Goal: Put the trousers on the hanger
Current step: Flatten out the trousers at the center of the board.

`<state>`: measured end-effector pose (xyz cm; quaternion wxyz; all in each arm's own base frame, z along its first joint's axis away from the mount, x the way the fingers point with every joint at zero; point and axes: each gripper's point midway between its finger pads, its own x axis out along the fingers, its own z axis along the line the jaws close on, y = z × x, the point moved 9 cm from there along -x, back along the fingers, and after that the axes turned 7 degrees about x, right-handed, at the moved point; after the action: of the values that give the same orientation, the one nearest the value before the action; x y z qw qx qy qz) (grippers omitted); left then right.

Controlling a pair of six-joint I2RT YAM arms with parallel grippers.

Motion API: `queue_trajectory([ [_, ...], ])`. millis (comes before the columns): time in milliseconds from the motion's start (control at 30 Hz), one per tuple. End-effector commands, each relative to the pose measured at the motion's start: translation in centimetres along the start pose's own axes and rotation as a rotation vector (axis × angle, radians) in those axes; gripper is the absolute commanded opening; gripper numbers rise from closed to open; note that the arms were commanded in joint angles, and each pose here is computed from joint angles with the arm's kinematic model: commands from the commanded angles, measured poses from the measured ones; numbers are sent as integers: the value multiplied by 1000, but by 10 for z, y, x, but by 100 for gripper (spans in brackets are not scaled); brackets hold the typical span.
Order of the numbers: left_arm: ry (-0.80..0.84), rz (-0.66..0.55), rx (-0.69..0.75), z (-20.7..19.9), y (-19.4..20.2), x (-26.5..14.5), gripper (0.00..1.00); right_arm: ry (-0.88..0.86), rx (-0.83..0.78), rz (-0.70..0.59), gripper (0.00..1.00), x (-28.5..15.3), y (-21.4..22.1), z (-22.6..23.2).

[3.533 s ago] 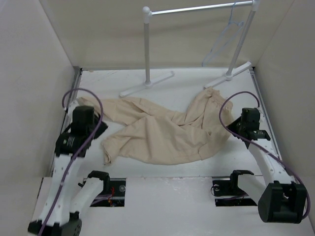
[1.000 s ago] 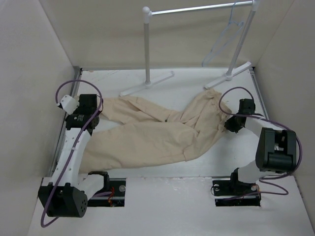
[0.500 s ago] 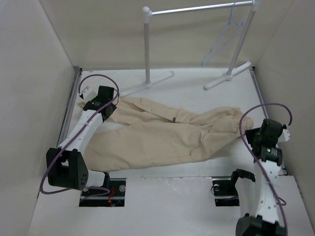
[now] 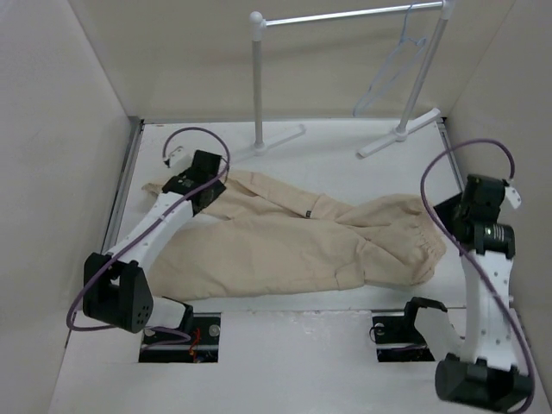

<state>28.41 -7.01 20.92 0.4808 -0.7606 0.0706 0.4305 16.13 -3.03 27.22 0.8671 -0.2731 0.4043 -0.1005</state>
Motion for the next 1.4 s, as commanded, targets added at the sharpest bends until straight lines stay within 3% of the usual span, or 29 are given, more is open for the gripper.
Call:
queue_trajectory([
  [0, 261, 55, 102, -46, 36, -40, 51, -75, -185, 86, 34, 41, -1, 48],
  [33, 323, 89, 148, -57, 54, -52, 49, -64, -199, 107, 13, 55, 1, 58],
  [100, 456, 154, 236, -79, 92, -78, 45, -28, -213, 133, 7, 80, 0, 70],
  [133, 527, 181, 278, -89, 110, -91, 45, 0, -211, 134, 11, 94, -2, 72],
  [233, 705, 241, 372, -115, 157, -124, 47, 67, -185, 148, 49, 134, -9, 73],
  [333, 810, 275, 448, -133, 196, -142, 50, 86, -172, 174, 66, 164, -8, 79],
  [467, 844, 335, 539, -143, 234, -139, 52, 124, -176, 170, 71, 191, -9, 85],
  [667, 723, 451, 634, -129, 268, -103, 50, 255, -226, 199, 70, 228, 6, 67],
  [900, 691, 471, 661, -109, 276, -98, 50, 306, -259, 240, 55, 251, 13, 56],
  [967, 688, 474, 671, -106, 279, -98, 50, 300, -262, 250, 42, 255, 13, 59],
  [1033, 675, 475, 685, -101, 282, -97, 50, 298, -249, 242, 18, 256, 10, 60],
  [1100, 650, 481, 698, -96, 285, -94, 50, 271, -221, 205, 8, 251, 2, 67],
  [1267, 561, 490, 735, -77, 286, -85, 50, 102, -87, 12, 5, 228, -39, 96],
  [1367, 528, 512, 734, -68, 288, -83, 50, 12, -21, -20, 6, 231, -55, 111],
])
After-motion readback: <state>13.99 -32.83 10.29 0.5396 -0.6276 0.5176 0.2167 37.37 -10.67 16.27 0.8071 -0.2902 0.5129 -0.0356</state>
